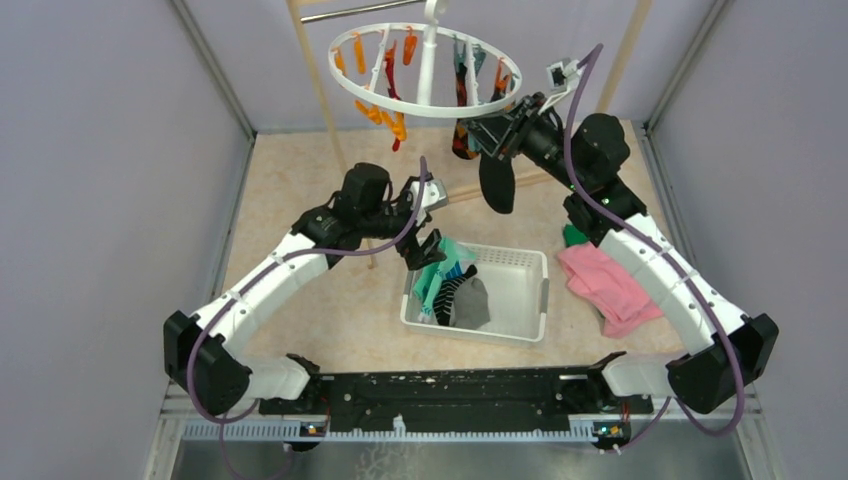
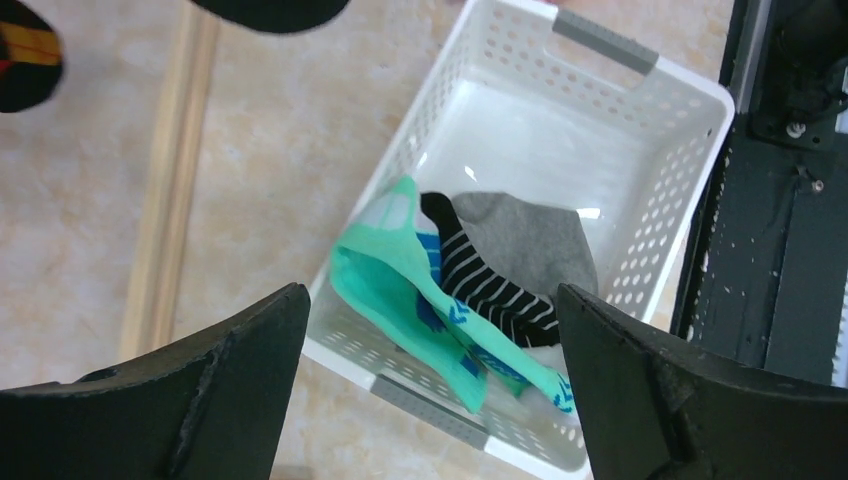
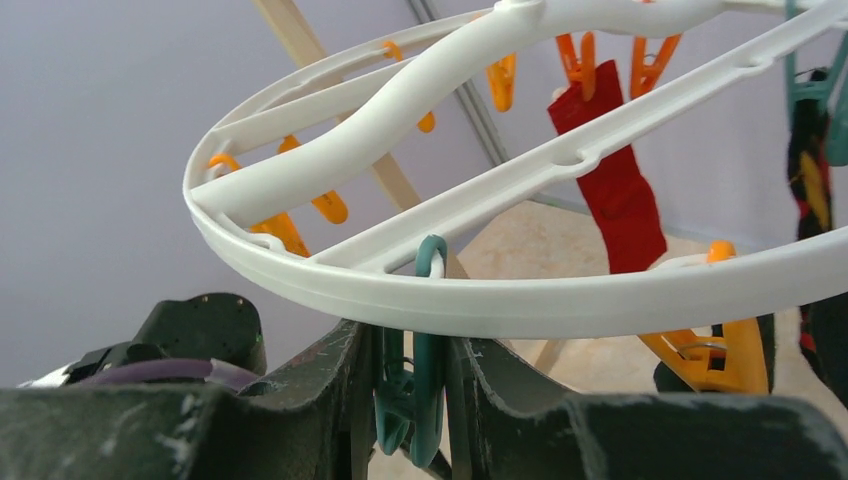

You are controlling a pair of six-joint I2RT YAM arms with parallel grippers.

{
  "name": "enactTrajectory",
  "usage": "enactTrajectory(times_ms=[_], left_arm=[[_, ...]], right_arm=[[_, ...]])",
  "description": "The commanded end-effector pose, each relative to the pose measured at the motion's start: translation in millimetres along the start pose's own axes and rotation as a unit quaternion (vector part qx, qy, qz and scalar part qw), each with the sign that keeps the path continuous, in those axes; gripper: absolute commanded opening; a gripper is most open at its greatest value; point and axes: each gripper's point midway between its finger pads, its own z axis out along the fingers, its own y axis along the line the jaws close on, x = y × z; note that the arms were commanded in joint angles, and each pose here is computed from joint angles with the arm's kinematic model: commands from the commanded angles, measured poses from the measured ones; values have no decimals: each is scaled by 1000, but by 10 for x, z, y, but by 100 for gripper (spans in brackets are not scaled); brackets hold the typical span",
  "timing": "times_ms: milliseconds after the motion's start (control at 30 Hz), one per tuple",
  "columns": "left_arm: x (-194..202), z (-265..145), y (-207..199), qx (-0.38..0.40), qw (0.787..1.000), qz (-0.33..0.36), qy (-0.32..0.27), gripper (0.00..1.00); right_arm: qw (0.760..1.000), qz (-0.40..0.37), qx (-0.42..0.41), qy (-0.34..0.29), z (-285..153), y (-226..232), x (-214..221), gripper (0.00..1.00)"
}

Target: Remove the socks clipped to the hanger

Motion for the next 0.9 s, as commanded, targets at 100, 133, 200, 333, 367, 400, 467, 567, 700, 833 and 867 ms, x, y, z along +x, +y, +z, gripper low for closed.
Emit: enactTrajectory(times_ms=[100, 133, 200, 333, 367, 400, 467, 567, 700, 833, 867], left_arm=[[-605, -155, 69, -13, 998, 7, -57, 99], [-667, -199, 63, -14, 998, 6, -62, 99], [-759, -276, 53, -16, 998, 5, -68, 99], [-908, -409, 113, -32, 996, 1, -77, 99], [-963, -447, 157, -41, 996, 0, -82, 99], [-1047, -502, 205, -52, 995, 2, -90, 99], [-1166, -578, 338, -81, 992, 1, -100, 99], [-1313, -711, 542, -113, 986, -10, -120, 99], [-1367, -842, 651, -115, 983, -27, -137, 98], [-1271, -876, 647, -114, 984, -31, -131, 98], [-1233, -859, 626, -109, 985, -33, -128, 98]], right_arm=[[999, -28, -12, 37, -238, 282, -8, 61], [998, -39, 17, 40, -389, 188, 33, 66], [995, -58, 68, 35, -676, -12, 130, 75], [981, -74, 169, 52, -1100, -541, 459, 83], [977, -81, 192, 53, -1167, -686, 497, 84], [972, -90, 213, 51, -1216, -847, 515, 85], [962, -128, 237, 43, -1234, -1163, 471, 87], [966, -177, 189, 15, -1006, -1427, 264, 89], [973, -216, 85, 5, -495, -1425, 137, 84], [983, -181, -3, 28, -250, -1277, 243, 53], [985, -172, -24, 20, -256, -1186, 267, 42]])
